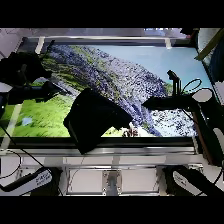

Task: Fold the clothes and pants, and hang the long-sleeved shirts on hangers.

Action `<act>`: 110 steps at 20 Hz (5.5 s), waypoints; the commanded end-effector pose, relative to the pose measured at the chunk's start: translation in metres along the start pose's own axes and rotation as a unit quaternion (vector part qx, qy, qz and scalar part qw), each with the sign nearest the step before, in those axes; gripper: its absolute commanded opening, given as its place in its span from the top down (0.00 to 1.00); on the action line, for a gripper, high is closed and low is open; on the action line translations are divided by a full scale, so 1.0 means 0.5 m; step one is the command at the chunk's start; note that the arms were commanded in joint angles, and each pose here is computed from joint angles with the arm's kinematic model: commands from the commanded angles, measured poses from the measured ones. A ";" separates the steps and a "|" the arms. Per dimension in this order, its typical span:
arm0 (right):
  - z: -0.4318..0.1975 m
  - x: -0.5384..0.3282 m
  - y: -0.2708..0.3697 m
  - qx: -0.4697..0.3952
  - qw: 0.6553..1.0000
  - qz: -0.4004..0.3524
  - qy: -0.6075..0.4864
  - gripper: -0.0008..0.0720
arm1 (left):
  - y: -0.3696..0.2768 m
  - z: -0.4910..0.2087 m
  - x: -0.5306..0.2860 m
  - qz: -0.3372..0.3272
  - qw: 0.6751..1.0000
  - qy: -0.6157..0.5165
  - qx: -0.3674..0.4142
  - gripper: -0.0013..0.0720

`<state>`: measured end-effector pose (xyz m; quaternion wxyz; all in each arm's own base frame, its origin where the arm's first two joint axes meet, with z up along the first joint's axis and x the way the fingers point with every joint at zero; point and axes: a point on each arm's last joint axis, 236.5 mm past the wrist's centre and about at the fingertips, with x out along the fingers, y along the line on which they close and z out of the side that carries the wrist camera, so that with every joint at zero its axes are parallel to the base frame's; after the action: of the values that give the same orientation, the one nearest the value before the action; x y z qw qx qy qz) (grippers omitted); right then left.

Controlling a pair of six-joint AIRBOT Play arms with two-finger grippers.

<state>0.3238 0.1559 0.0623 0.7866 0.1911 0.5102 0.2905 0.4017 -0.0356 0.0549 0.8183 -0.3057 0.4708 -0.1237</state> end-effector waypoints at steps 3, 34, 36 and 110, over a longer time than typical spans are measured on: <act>-0.056 0.047 0.099 -0.059 0.996 0.055 0.046 0.36 | 0.044 -0.200 -0.040 0.037 0.997 0.052 -0.042 0.43; -0.075 0.056 0.040 -0.108 0.992 -0.015 0.069 0.36 | 0.063 -0.612 0.075 0.071 0.968 0.236 -0.041 0.52; -0.075 0.056 0.039 -0.108 0.992 -0.015 0.069 0.36 | 0.040 -0.638 0.087 0.042 0.960 0.269 -0.065 0.52; -0.319 0.361 0.053 0.225 0.953 0.129 0.155 0.37 | 0.097 -0.284 0.022 0.030 0.995 0.069 -0.061 0.96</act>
<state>0.2147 0.2811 -0.1103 0.5917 0.3380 0.6695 0.2956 0.2830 -0.0580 -0.0356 0.7666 -0.3318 0.5421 -0.0911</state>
